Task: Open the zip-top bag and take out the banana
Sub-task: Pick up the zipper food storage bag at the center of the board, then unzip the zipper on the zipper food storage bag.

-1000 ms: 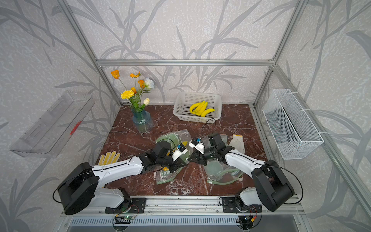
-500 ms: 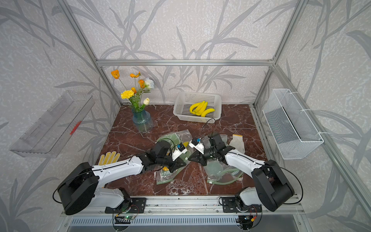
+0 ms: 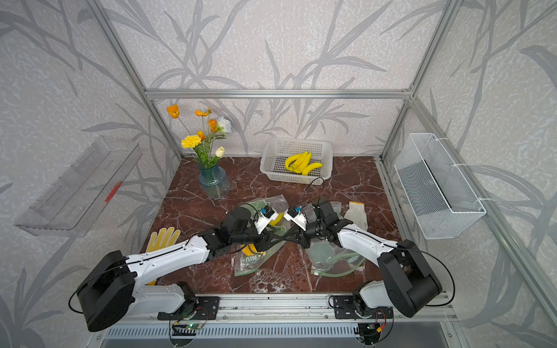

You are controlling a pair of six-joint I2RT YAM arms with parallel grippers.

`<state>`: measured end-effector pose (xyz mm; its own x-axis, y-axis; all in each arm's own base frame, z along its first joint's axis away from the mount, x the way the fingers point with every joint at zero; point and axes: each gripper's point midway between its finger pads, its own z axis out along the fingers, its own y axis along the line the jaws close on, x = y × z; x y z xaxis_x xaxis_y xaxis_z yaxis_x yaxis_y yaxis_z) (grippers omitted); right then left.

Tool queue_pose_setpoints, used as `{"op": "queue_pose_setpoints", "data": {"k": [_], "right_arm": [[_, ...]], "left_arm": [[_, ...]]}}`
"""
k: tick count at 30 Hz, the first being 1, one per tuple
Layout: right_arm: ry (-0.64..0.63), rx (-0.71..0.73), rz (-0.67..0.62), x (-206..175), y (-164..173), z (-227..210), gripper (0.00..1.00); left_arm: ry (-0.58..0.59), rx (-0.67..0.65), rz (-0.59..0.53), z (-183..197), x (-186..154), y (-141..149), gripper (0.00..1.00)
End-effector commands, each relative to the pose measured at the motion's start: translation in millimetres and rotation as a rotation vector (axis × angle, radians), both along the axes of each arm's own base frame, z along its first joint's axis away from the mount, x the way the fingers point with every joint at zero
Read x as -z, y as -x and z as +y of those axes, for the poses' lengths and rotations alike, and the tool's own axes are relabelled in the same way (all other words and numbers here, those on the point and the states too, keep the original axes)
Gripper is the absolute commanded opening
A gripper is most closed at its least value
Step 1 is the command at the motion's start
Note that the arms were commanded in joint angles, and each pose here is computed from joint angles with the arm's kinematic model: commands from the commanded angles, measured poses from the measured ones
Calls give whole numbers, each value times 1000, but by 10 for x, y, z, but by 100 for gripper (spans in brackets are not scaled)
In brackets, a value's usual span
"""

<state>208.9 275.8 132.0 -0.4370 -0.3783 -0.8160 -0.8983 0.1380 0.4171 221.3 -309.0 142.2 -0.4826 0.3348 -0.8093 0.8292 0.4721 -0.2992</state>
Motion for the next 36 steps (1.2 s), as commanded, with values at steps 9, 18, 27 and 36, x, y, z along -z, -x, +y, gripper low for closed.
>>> {"op": "queue_pose_setpoints", "data": {"k": [9, 18, 27, 36], "right_arm": [[-21, -8, -13, -69, -4, 13, 0], [-23, -10, -10, -69, -5, 15, 0], [-24, -8, -7, -71, -3, 17, 0], [-29, 2, -16, -91, -24, 20, 0]], "left_arm": [[0, 18, -12, -41, 12, -28, 32], [-2, 13, -26, -19, -21, -31, 23], [-7, 22, -15, -38, 16, -27, 10], [-24, 19, -9, -23, 69, -28, 6]]}}
